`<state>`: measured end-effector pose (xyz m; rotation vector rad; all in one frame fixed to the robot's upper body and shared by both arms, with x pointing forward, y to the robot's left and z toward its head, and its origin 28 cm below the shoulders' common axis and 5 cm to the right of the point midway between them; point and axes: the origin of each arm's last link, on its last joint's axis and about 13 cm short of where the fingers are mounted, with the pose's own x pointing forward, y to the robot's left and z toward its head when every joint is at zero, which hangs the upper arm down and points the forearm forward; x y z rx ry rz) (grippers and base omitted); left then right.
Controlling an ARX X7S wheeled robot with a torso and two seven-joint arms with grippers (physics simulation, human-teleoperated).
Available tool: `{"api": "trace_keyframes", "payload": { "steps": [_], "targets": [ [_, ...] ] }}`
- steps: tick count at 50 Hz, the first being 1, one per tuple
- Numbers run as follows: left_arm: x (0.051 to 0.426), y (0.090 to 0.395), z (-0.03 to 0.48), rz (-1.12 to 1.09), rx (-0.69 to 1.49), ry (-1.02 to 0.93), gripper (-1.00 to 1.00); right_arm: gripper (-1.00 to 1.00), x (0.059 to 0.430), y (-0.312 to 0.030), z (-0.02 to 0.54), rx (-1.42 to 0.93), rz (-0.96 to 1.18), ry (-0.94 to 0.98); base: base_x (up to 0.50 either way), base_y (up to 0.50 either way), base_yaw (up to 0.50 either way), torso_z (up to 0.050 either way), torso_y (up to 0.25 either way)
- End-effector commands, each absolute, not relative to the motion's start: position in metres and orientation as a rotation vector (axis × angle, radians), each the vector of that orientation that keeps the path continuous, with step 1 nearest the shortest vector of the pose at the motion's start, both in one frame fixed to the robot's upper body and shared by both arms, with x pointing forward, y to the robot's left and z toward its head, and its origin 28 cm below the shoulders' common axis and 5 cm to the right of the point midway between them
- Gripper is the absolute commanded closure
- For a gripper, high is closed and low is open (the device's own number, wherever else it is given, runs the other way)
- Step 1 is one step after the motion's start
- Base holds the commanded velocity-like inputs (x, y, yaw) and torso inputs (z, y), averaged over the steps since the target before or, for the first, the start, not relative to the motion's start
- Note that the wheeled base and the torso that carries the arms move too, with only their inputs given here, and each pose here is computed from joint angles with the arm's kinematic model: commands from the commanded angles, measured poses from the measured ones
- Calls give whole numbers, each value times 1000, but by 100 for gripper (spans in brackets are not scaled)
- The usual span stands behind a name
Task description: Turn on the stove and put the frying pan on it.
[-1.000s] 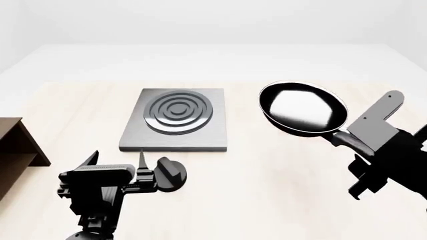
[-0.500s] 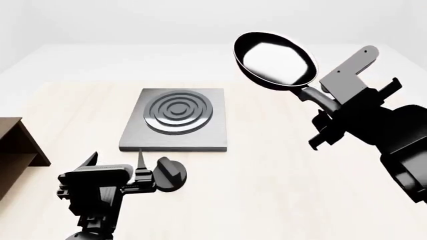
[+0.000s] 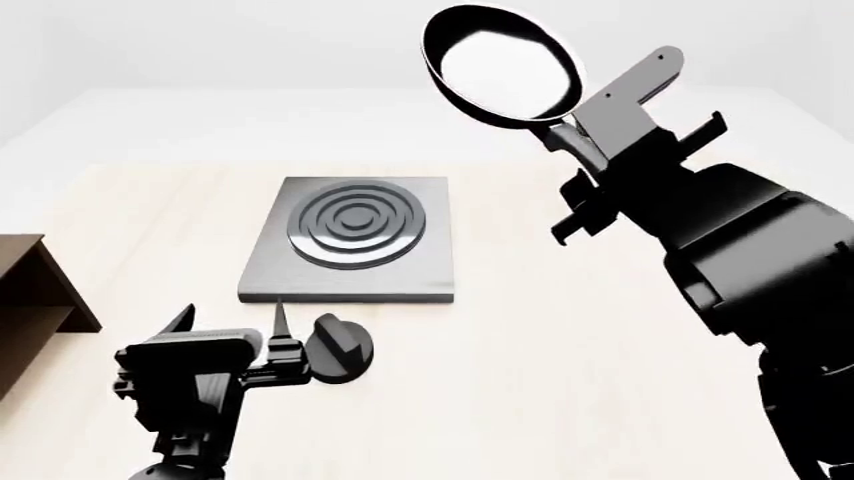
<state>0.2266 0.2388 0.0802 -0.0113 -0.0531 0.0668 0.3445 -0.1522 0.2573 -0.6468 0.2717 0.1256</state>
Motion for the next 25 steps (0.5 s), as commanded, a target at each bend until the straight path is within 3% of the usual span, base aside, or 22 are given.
{"api": "trace_keyframes", "payload": {
  "steps": [1, 25],
  "targets": [
    [226, 239, 81, 58, -12, -64, -100, 100, 359, -135, 271, -676, 45, 158, 0, 0, 0, 0, 0],
    [226, 242, 81, 63, -32, -93, -100, 100, 391, -85, 272, -668, 106, 108, 0, 0, 0, 1, 2]
  ]
}}
